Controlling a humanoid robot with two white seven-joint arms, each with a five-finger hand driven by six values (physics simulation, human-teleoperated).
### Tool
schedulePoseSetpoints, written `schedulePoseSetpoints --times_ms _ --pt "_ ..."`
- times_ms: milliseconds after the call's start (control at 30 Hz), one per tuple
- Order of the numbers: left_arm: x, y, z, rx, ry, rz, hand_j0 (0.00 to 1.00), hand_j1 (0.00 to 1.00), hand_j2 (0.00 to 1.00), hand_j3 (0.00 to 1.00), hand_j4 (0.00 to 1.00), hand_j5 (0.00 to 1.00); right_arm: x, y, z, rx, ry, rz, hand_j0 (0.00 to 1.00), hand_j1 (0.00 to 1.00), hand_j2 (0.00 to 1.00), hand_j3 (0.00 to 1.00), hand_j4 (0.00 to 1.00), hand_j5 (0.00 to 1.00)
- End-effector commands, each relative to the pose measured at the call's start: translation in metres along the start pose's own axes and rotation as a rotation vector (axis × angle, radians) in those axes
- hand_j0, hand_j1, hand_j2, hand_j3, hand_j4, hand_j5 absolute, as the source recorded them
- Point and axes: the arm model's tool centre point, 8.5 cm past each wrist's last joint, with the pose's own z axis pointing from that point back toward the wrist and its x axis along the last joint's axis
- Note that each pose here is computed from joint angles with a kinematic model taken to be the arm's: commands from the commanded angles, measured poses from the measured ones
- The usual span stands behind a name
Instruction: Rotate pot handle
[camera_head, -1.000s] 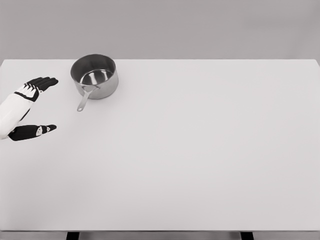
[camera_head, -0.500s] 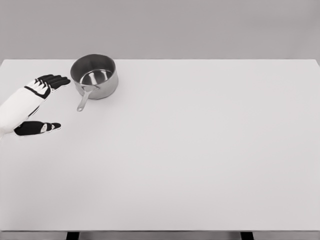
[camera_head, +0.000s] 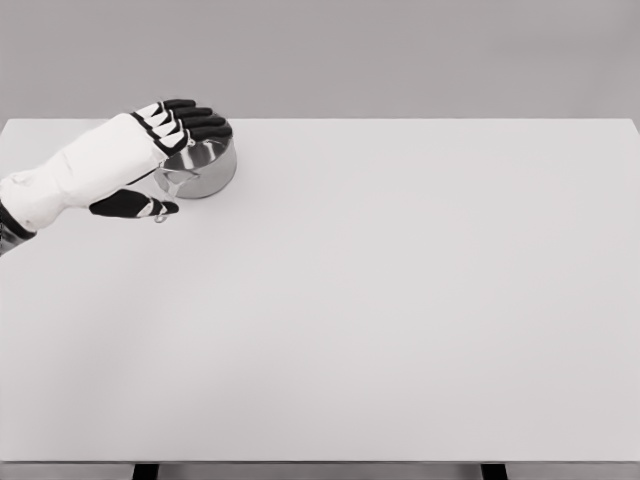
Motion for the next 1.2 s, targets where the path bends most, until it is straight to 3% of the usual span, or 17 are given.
schedulePoseSetpoints --times_ms 0,67,167,300,467,533,667,933,1167 --pt "0.002 -0.007 -0.005 -0.029 -0.020 0.017 1.00 1.00 1.00 1.00 1.00 1.00 0.000 0.000 0.000 0.000 0.000 0.000 1.00 1.00 1.00 1.00 1.00 1.00" --pt "0.006 -0.006 -0.014 -0.043 -0.045 0.002 1.00 1.00 1.00 1.00 1.00 1.00 0.000 0.000 0.000 0.000 0.000 0.000 1.00 1.00 1.00 1.00 1.00 1.00" --pt "0.001 0.009 -0.027 -0.075 -0.004 -0.133 1.00 1.00 1.00 1.00 1.00 1.00 0.000 0.000 0.000 0.000 0.000 0.000 1.00 1.00 1.00 1.00 1.00 1.00" --pt "0.005 0.010 -0.040 -0.117 -0.009 -0.208 1.00 1.00 1.00 1.00 1.00 1.00 0.000 0.000 0.000 0.000 0.000 0.000 1.00 1.00 1.00 1.00 1.00 1.00" --pt "0.005 0.004 -0.046 -0.141 -0.014 -0.208 1.00 1.00 1.00 1.00 1.00 1.00 0.000 0.000 0.000 0.000 0.000 0.000 1.00 1.00 1.00 1.00 1.00 1.00" --pt "0.003 0.003 -0.046 -0.176 0.016 -0.272 1.00 1.00 1.00 1.00 1.00 1.00 0.000 0.000 0.000 0.000 0.000 0.000 1.00 1.00 1.00 1.00 1.00 1.00" --pt "0.011 0.001 -0.052 -0.164 -0.005 -0.270 1.00 1.00 1.00 1.00 1.00 1.00 0.000 0.000 0.000 0.000 0.000 0.000 1.00 1.00 1.00 1.00 1.00 1.00" --pt "0.029 -0.022 -0.070 -0.225 -0.083 -0.260 1.00 1.00 1.00 1.00 1.00 1.00 0.000 0.000 0.000 0.001 0.000 0.000 1.00 1.00 1.00 1.00 1.00 1.00" --pt "0.019 -0.033 -0.067 -0.314 -0.002 -0.378 1.00 1.00 1.00 1.00 1.00 1.00 0.000 0.000 0.000 0.000 0.000 0.000 1.00 1.00 1.00 1.00 1.00 1.00"
